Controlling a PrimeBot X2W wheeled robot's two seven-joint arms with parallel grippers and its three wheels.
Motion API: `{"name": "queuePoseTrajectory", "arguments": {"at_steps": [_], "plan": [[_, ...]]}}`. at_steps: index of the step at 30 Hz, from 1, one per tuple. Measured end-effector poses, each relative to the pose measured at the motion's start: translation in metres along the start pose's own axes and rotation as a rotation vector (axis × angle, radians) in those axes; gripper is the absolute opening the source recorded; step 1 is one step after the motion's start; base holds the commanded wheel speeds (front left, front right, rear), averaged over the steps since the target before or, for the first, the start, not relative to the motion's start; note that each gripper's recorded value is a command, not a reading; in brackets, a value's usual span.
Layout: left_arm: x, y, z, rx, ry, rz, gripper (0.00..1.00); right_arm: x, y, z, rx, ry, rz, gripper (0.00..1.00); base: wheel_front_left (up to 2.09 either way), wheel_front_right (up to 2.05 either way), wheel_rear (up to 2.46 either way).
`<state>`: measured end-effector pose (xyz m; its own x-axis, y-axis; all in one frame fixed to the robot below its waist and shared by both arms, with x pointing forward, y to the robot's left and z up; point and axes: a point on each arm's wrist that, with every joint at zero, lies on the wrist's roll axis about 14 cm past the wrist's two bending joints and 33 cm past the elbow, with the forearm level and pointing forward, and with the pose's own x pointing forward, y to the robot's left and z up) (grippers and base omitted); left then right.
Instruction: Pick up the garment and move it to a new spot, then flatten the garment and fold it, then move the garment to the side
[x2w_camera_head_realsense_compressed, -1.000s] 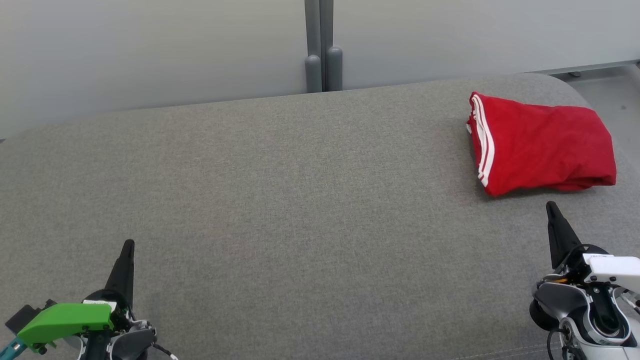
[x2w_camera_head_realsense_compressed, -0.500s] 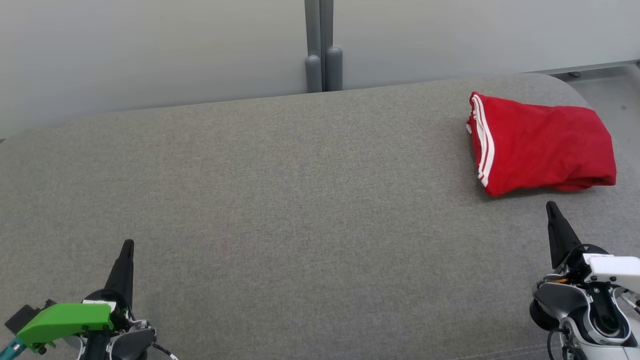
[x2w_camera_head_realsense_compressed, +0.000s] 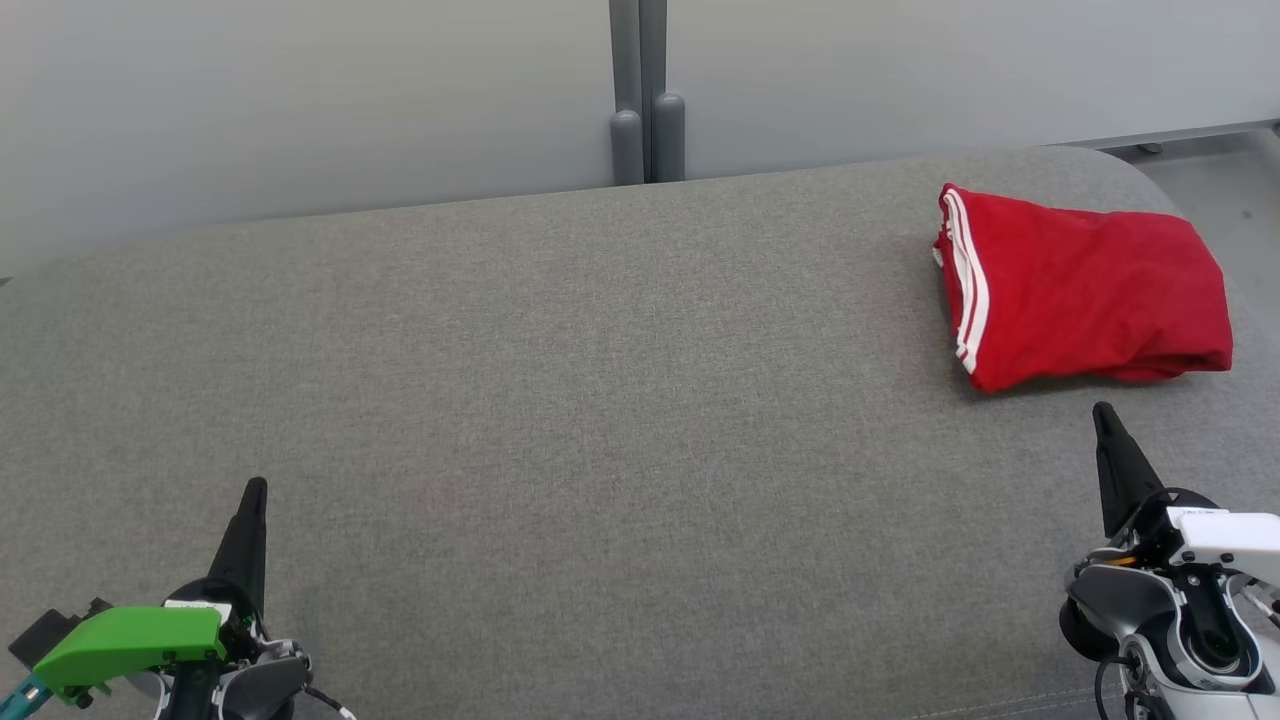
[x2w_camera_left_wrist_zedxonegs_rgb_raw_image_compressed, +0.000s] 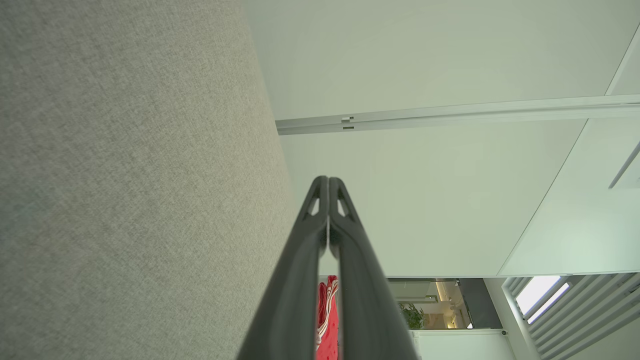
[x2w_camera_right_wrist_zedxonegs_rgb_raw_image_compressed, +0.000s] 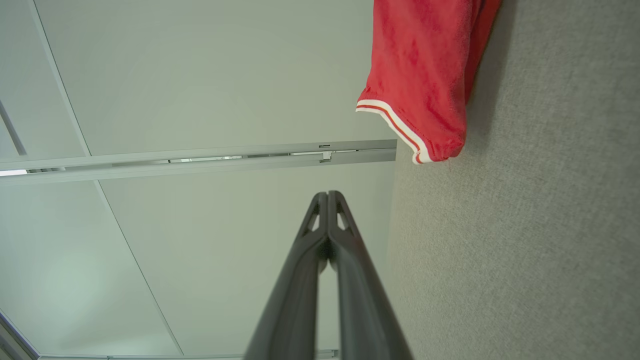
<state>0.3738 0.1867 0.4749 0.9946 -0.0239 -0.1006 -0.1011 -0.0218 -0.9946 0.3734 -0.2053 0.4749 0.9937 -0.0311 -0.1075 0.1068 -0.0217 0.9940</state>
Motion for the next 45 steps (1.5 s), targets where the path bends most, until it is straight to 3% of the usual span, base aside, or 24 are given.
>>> {"name": "queuePoseTrajectory", "arguments": {"at_steps": [45], "plan": [[0.0001, -0.0008, 0.0005, -0.001, -0.002, -0.002, 0.00, 0.0001, 0.0008, 0.0003, 0.003, 0.001, 0.003, 0.00, 0.00, 0.00, 0.00]]}}
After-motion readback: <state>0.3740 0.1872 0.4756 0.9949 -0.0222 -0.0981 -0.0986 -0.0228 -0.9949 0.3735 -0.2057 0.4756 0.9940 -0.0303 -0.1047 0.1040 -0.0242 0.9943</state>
